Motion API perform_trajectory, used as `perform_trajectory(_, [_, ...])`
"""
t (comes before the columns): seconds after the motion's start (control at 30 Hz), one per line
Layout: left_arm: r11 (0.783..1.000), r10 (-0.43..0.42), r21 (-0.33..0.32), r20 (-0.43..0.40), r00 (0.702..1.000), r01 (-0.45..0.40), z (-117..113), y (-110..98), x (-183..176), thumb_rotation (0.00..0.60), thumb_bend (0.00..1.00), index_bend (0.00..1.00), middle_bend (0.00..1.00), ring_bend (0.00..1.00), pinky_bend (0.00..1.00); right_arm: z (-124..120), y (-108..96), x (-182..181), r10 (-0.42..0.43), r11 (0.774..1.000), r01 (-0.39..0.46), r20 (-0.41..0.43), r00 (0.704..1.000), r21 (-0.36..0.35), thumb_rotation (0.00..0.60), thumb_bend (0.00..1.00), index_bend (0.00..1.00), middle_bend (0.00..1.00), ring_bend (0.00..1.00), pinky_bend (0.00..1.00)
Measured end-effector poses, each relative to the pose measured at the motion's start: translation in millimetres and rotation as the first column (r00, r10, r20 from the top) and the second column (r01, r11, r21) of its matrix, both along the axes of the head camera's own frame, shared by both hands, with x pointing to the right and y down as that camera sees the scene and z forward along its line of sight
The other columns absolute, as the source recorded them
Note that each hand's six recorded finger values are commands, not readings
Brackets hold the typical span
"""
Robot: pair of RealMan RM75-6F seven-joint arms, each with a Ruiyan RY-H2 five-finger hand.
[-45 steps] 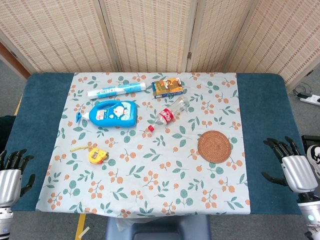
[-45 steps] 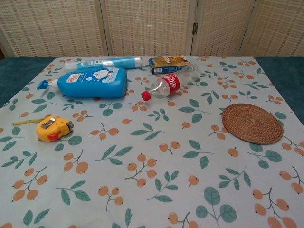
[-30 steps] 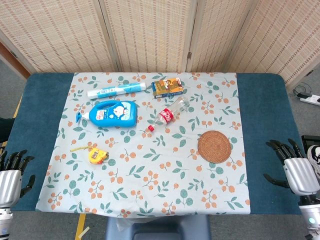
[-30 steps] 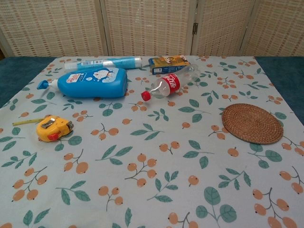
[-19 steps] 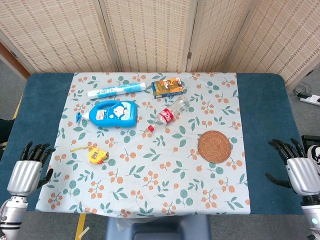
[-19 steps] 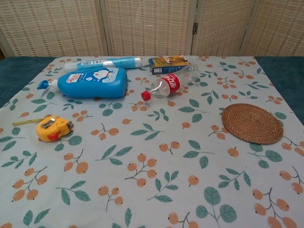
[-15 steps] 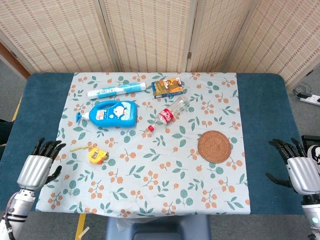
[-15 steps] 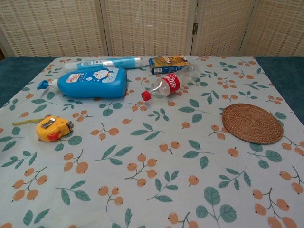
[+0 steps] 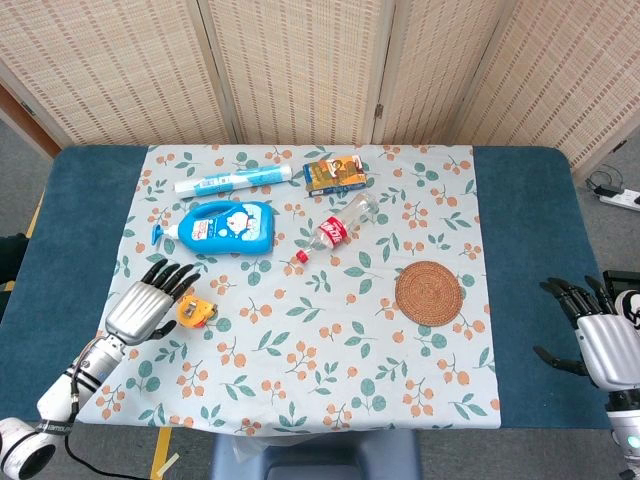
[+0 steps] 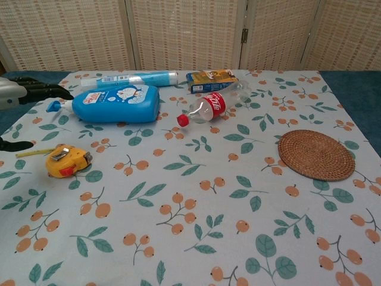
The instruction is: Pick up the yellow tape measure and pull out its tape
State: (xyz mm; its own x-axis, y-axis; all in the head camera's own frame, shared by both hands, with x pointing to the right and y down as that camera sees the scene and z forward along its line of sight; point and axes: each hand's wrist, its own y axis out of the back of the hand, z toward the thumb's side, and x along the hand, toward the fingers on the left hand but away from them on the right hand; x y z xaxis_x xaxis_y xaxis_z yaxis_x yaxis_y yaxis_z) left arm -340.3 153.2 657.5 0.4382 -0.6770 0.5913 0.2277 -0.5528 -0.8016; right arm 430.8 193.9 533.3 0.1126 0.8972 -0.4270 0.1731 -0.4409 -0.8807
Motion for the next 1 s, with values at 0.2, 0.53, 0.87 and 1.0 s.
perform_trajectory(0.2, [0.998,0.034,-0.058,0.043,0.999,-0.031,30,-4,5,0.6,0.37,0.08,0.06,0.09,0.0,0,2,3,0.011,1.0,-0.011,-0.005,1.0,-0.006,0.6,0.2,0.19,0.18,0.18,0.02])
perform_trajectory(0.53, [0.991,0.044,-0.127,0.088,0.995,-0.033,47,10,-1,0.6,0.37,0.11,0.06,0.09,0.0,2,3,2,0.01,1.0,-0.01,-0.007,1.0,-0.013,0.6,0.2,0.19,0.18,0.18,0.02])
perform_trajectory(0.87, [0.989,0.03,-0.15,0.104,0.994,-0.014,67,11,-5,0.6,0.37,0.18,0.12,0.13,0.0,2,4,3,0.016,1.0,-0.017,-0.012,1.0,-0.017,0.6,0.2,0.19,0.18,0.18,0.02])
perform_trajectory(1.0, [0.988,0.02,-0.156,0.099,0.995,-0.004,72,12,-6,0.6,0.37,0.2,0.15,0.15,0.0,3,5,4,0.021,1.0,-0.021,-0.014,1.0,-0.02,0.6,0.2,0.19,0.18,0.18,0.02])
